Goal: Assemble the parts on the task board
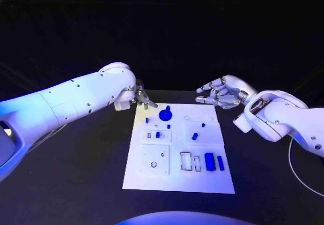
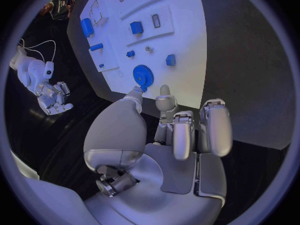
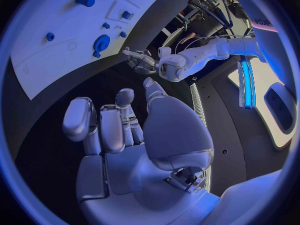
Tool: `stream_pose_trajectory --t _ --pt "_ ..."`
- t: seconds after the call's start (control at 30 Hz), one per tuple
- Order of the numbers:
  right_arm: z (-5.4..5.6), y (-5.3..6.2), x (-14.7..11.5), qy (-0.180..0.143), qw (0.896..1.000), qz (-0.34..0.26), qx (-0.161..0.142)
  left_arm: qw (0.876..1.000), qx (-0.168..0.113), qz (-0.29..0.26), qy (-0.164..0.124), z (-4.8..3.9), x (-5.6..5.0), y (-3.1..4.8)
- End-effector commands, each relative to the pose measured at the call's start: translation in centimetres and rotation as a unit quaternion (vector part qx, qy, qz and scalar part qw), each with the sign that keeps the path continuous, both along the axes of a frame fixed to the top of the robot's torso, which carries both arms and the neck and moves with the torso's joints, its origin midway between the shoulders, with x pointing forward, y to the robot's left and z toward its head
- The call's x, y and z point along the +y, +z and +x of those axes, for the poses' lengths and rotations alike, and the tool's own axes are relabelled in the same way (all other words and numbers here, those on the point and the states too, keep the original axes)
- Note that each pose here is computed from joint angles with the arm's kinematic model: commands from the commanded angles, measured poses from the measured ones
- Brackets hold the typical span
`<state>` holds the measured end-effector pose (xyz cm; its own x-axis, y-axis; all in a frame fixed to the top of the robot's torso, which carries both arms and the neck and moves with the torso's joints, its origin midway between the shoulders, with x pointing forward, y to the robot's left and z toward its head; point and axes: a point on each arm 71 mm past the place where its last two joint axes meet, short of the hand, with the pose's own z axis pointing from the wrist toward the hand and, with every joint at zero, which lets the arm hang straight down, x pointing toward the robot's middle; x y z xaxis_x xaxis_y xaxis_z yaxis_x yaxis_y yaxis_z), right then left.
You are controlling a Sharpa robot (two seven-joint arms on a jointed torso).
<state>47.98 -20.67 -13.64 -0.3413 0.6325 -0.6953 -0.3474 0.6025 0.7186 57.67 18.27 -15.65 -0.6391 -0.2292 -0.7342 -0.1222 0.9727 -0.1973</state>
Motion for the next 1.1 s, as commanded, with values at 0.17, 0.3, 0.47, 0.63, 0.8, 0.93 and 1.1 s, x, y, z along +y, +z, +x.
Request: stream_pose_trajectory --t 0.17,0.3,0.47,0.63,0.8,0.93,1.1 --pt "-0.1 -0.1 0.2 0.01 1.0 -0.002 0.002 0.998 0.047 0.029 -0.009 0.69 0.5 -1.37" --pt "0.0 -0.1 0.2 0.009 1.0 -0.002 0.002 0.998 0.057 0.034 -0.006 0.87 0.6 -1.88" --pt "0.0 -0.1 0.2 0.011 1.0 -0.003 0.003 0.997 0.068 0.032 -0.01 0.83 0.6 -2.29" --pt "0.0 -0.2 0.3 0.011 1.0 -0.003 0.004 0.997 0.074 0.028 -0.016 0.69 0.5 -2.71" --pt "0.0 -0.2 0.3 0.01 1.0 -0.003 0.004 0.997 0.077 0.022 -0.02 0.56 0.3 -2.88" --pt "0.0 -0.2 0.3 0.01 1.0 -0.004 0.005 0.996 0.084 0.023 -0.025 0.41 0.2 -3.0" --pt "0.0 -0.2 0.3 0.011 1.0 -0.004 0.006 0.995 0.094 0.027 -0.03 0.26 0.1 -3.13"
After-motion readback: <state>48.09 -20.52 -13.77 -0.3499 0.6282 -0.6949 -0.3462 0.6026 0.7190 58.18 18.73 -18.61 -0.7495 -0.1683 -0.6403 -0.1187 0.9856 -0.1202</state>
